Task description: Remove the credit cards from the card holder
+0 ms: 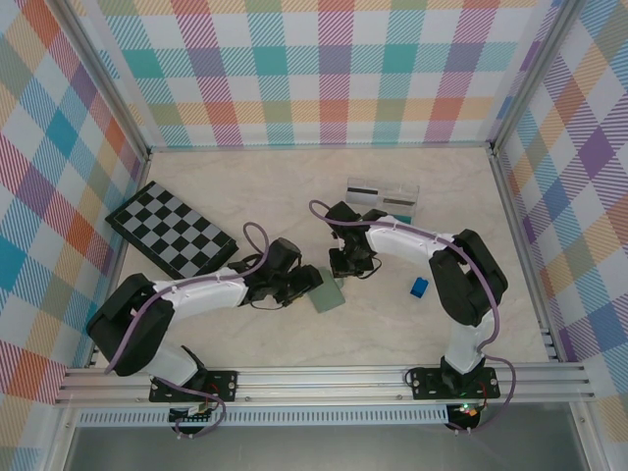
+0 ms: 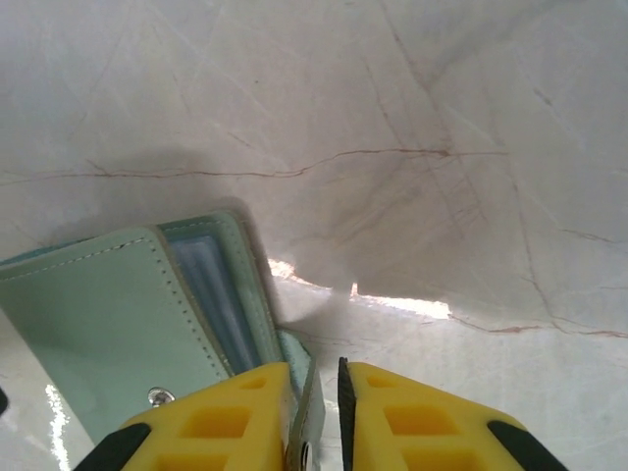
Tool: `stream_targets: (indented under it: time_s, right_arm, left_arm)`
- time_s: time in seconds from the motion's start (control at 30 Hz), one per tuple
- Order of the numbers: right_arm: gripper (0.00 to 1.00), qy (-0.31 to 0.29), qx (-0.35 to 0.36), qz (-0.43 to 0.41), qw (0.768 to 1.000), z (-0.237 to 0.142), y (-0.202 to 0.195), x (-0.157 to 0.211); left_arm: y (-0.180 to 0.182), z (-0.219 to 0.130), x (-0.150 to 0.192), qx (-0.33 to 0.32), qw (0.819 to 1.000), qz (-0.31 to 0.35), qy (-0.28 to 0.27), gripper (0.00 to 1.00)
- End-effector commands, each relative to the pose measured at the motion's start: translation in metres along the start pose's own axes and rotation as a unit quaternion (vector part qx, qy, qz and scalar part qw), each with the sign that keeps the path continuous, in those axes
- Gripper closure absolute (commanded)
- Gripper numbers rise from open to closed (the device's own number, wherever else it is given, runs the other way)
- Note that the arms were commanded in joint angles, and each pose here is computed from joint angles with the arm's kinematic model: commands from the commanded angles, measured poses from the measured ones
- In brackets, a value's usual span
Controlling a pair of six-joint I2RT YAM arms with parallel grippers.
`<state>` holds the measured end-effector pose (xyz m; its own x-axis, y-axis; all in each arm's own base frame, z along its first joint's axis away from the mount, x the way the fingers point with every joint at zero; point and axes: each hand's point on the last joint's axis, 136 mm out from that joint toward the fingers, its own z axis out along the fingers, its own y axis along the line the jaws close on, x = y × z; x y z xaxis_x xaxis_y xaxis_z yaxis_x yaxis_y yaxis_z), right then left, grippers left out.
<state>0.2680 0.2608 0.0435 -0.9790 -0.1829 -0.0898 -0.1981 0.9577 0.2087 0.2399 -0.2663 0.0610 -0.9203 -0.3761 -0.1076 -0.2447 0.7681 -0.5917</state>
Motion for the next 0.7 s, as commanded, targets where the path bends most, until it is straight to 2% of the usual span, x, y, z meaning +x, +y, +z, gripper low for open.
stream_targets:
  time_s: [0.0, 0.2, 0.37, 0.47, 0.67]
  right_arm:
    - [0.79, 0.019, -0.012, -0.007, 1.0, 0.006, 0.003, 0.011]
    - [0.81, 0.029, -0.002, -0.007, 1.0, 0.006, -0.001, 0.016]
    - [0.9, 0.028, 0.006, -0.005, 1.0, -0.005, -0.003, 0.019]
    - [0.92, 0.017, -0.004, 0.0, 1.0, -0.021, 0.004, 0.016]
    - [0.92, -0.014, -0.073, 0.021, 0.997, -0.064, 0.038, 0.001]
  left_arm:
    - [0.013, -0.022, -0.014, -0.045, 0.998, 0.016, -0.029, 0.23]
    - [0.026, -0.051, -0.034, -0.072, 0.992, 0.051, -0.095, 0.0]
    - [0.032, -0.072, -0.048, -0.075, 0.985, 0.056, -0.147, 0.0]
    - [0.042, -0.073, -0.05, -0.085, 0.986, 0.039, -0.137, 0.0]
    - [0.052, -0.075, -0.059, -0.076, 0.991, 0.016, -0.109, 0.0]
